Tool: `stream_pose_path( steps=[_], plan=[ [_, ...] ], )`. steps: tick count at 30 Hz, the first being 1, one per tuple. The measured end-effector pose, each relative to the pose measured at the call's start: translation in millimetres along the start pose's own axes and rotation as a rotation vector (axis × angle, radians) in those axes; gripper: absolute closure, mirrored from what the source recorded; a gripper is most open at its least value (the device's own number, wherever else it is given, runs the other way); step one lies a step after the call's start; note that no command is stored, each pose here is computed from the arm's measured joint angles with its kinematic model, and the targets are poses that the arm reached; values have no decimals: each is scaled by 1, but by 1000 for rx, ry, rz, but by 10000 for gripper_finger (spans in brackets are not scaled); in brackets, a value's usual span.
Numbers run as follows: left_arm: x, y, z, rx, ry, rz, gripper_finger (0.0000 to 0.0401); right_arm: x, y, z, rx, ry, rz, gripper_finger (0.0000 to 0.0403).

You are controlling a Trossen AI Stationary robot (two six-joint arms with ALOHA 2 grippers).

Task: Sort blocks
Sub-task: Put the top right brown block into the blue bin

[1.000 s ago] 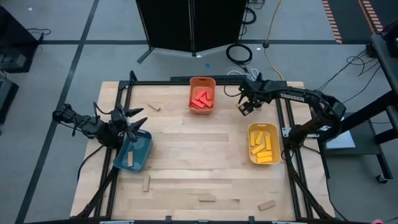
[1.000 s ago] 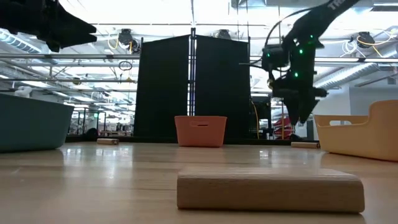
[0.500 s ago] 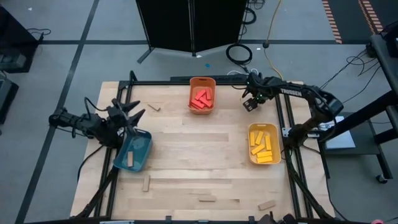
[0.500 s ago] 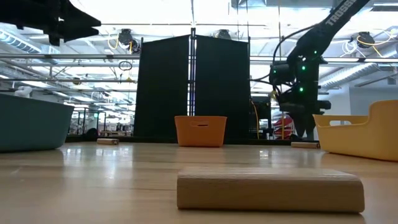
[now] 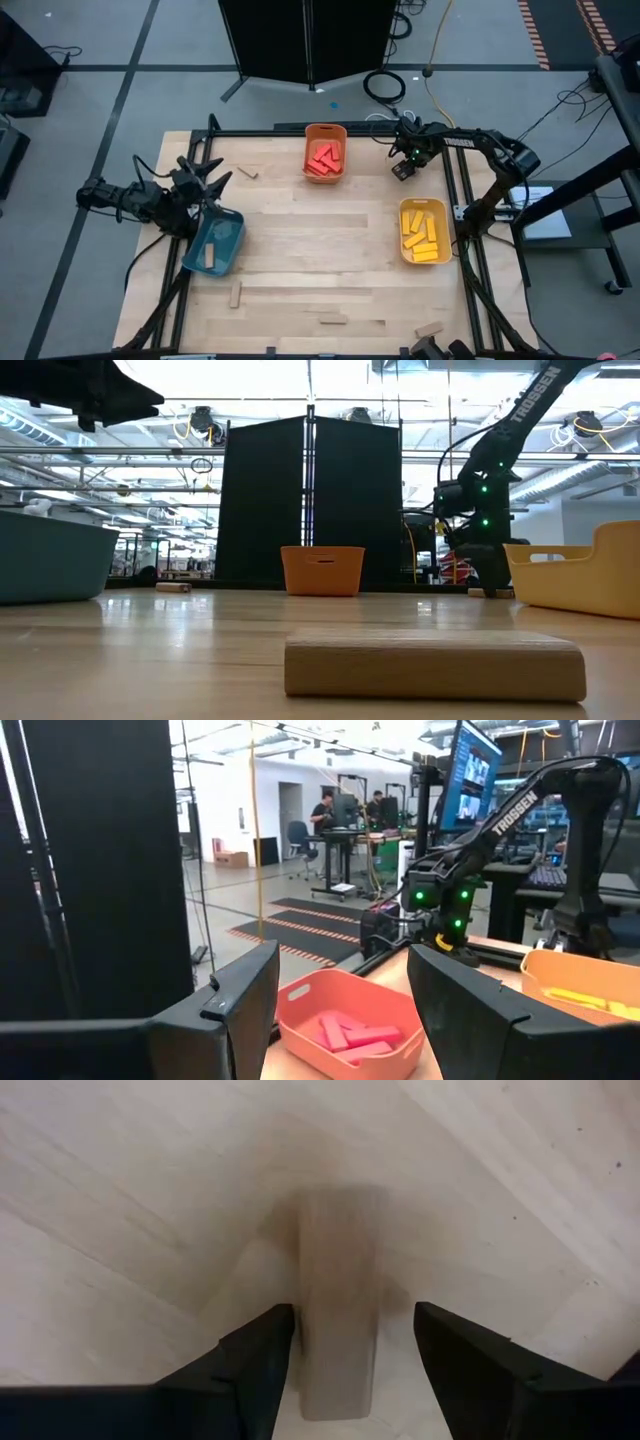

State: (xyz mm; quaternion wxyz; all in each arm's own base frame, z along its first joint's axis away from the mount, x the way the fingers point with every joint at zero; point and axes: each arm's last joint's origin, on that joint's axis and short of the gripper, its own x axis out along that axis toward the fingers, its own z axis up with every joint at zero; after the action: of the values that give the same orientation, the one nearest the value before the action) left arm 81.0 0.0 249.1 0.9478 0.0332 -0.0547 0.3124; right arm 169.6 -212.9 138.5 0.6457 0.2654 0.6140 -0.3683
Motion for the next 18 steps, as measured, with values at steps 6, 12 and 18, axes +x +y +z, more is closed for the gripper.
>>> stream_pose_path(
  steps=[6,12,18],
  plan=[
    [0,-1,-1,23,1,-49,182,-3,0,-1,9,-15,14,243],
    [0,-2,-2,23,4,-69,182,-11,2,0,58,-61,68,320],
    [0,-3,-3,30,9,-70,182,-38,16,4,53,-155,166,328]
  ],
)
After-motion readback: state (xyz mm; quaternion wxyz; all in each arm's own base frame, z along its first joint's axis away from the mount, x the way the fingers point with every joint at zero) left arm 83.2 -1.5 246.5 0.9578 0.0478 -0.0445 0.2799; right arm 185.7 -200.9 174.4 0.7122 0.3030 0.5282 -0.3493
